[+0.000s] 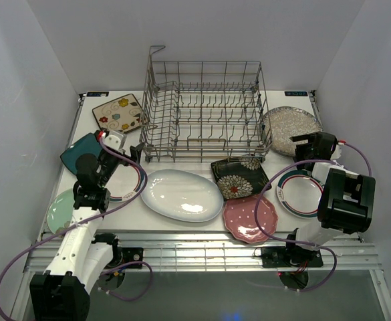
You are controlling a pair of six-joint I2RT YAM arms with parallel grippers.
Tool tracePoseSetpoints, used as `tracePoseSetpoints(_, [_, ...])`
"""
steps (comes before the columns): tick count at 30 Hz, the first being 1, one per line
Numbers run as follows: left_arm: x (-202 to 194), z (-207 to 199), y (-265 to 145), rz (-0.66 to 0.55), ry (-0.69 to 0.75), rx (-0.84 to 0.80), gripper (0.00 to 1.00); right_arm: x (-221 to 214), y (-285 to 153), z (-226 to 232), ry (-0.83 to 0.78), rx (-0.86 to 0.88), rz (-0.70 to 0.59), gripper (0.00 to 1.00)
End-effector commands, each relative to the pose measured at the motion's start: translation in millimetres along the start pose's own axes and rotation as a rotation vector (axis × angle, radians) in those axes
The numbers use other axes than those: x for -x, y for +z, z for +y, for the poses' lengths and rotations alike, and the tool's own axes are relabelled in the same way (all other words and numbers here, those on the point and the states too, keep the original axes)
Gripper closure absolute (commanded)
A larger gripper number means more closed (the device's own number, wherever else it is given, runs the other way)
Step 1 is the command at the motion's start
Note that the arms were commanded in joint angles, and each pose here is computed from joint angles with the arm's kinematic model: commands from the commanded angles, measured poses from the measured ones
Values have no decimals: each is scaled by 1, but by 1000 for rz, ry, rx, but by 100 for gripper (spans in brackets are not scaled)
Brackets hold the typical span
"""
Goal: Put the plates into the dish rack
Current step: Pick up the plate from the corner of the board.
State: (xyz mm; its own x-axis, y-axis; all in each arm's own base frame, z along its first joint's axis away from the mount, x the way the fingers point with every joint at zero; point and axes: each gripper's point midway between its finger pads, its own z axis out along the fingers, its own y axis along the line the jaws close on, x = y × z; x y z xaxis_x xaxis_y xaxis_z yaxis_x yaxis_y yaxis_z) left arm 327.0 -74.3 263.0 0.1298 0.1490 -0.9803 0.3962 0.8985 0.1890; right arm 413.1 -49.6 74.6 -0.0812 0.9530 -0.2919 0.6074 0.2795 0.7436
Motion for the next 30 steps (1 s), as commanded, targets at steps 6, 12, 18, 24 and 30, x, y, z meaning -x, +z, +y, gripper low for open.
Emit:
tracePoseSetpoints(6, [13, 7, 3, -8, -5, 21, 2, 10, -29, 19, -34, 87, -51, 9])
tracePoseSetpoints(12, [17, 6, 2, -16, -9, 19, 2, 13, -70, 0, -74, -9, -91, 7])
tracePoseSetpoints(18, [21, 1, -1, -29, -17, 1, 2, 9, -112, -38, -95, -160, -111, 4])
tracePoseSetpoints(24, [21, -3, -3, -35, -21, -17, 2, 8, -141, -75, -104, -262, -161, 2])
tracePoseSetpoints(30, [21, -10, -5, -42, -24, -53, 2, 4, -168, -96, -120, -312, -177, 2])
